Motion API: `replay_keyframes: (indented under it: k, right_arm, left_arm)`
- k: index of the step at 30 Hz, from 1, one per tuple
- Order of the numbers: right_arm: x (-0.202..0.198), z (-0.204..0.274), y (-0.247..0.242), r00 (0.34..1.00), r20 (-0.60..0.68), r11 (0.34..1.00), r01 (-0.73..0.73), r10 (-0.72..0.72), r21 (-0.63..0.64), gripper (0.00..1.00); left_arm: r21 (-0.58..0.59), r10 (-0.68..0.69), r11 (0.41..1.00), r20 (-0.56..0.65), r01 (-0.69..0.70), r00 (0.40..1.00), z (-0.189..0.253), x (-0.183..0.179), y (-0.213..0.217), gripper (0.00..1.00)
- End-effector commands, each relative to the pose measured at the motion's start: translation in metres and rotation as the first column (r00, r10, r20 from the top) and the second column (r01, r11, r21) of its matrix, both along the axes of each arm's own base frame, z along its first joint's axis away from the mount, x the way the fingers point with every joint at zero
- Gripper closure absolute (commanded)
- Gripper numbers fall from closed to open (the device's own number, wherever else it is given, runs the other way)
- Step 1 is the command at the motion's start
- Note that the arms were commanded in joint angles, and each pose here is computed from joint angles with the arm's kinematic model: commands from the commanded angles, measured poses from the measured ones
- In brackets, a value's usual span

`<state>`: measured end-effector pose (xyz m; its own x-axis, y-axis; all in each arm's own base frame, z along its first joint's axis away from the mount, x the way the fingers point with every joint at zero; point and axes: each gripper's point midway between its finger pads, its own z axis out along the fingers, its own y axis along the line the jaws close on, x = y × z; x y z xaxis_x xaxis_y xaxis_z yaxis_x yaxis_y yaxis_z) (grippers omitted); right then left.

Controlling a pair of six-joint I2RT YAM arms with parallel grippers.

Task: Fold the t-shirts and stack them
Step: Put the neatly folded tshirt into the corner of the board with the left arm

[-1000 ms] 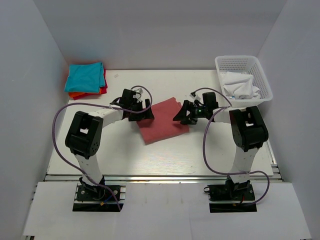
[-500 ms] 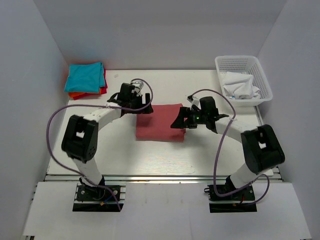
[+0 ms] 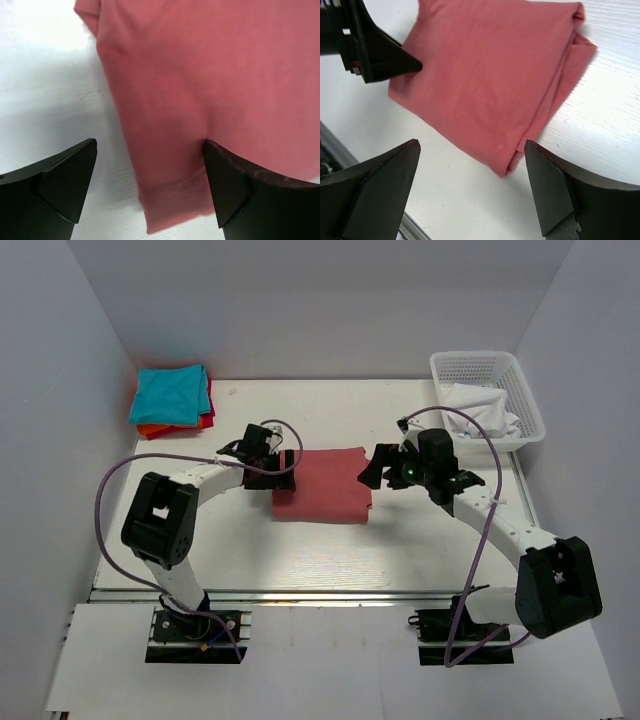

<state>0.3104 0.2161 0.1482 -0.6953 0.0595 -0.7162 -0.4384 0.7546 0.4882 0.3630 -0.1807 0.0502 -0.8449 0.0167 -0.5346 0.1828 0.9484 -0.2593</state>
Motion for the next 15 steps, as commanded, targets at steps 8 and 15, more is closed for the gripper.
replay_keyframes:
  k: [8, 15]
  right_arm:
    - [-0.007, 0.000, -0.031, 0.994, 0.041, 0.989, 0.103, -0.099, -0.106, 0.10]
    - [-0.006, 0.003, -0.047, 0.984, 0.083, 0.974, 0.171, -0.160, -0.149, 0.10]
  left_arm:
    - [0.201, 0.038, 0.980, -0.121, -0.013, 0.992, -0.062, -0.009, 0.001, 0.18]
    - [0.321, 0.044, 0.947, -0.194, 0.021, 0.980, -0.100, -0.029, 0.000, 0.50]
